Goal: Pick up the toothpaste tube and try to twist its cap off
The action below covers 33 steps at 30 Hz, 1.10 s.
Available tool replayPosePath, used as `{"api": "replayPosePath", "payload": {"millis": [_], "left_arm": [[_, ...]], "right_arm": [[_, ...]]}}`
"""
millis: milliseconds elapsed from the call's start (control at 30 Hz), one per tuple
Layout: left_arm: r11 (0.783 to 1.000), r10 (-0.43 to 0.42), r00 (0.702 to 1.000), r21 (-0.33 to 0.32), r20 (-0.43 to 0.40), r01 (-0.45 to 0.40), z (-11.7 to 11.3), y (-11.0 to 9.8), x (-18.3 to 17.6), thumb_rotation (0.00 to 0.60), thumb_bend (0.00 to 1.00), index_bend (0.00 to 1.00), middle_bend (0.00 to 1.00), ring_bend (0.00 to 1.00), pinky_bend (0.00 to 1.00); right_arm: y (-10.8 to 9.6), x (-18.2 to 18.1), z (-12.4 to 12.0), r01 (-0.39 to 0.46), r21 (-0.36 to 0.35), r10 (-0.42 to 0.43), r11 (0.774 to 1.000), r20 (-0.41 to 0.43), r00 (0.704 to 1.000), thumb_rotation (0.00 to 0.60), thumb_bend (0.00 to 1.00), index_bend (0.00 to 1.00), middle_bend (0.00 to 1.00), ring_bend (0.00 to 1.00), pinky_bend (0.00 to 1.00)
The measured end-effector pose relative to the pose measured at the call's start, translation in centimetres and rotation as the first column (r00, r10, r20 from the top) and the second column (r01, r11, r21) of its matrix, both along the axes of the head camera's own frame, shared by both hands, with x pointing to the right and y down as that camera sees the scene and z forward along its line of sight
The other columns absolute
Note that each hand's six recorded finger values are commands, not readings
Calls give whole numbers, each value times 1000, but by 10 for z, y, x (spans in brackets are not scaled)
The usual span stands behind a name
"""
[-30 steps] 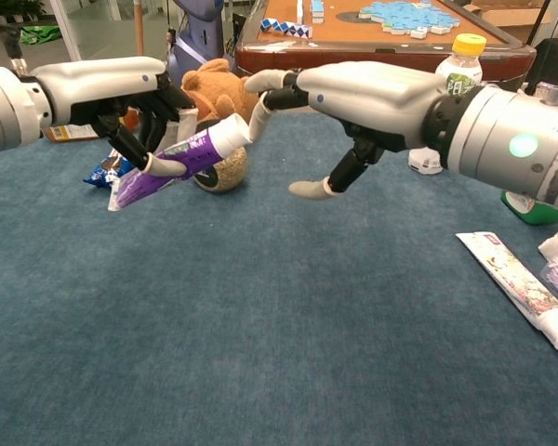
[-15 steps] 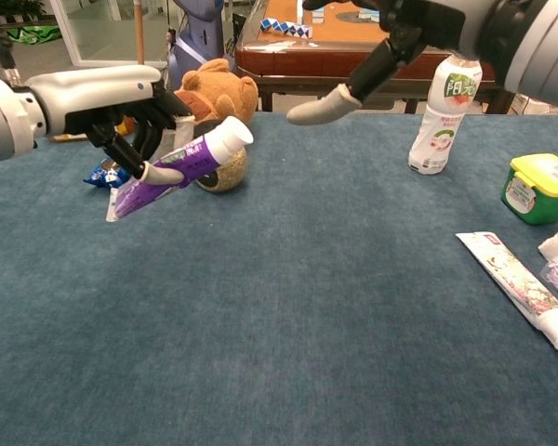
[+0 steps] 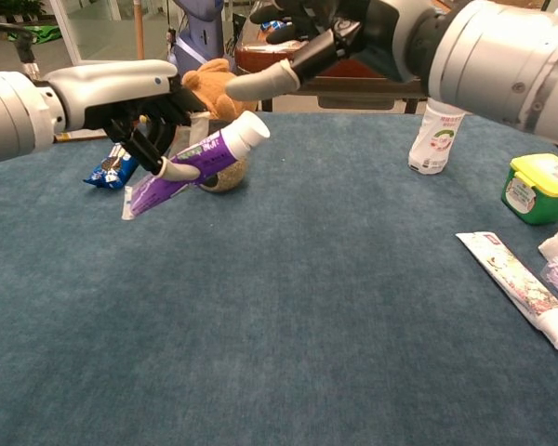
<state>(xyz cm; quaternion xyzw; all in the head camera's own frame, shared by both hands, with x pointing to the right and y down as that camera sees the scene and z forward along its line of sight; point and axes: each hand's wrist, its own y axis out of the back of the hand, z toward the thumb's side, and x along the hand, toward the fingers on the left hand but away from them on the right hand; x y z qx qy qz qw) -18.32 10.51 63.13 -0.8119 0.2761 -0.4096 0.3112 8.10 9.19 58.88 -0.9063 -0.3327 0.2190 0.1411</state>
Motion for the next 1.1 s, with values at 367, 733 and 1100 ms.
{"api": "replayPosePath", "payload": {"millis": [367,733,1100], "left_arm": [[999,32,999,35,12,-33,-5,-1,16,600,432,617,786,618,552],[1000,14,1000,23,10,-15,-7,-6,24,600,432,617,786,618,553],[1000,-11,1000,9,-19,11,-11,-11,26,600,432,618,787,618,560]], "right_arm": [[-2,-18,23,-36,-138,44,990,61,997,600,0,0,0,0,0],[-2,-31,32,-77,-179,99,981,117,988,600,0,0,0,0,0],[-3,-36,35,-98,-230,141,968,180,974,600,0,0,0,0,0]]}}
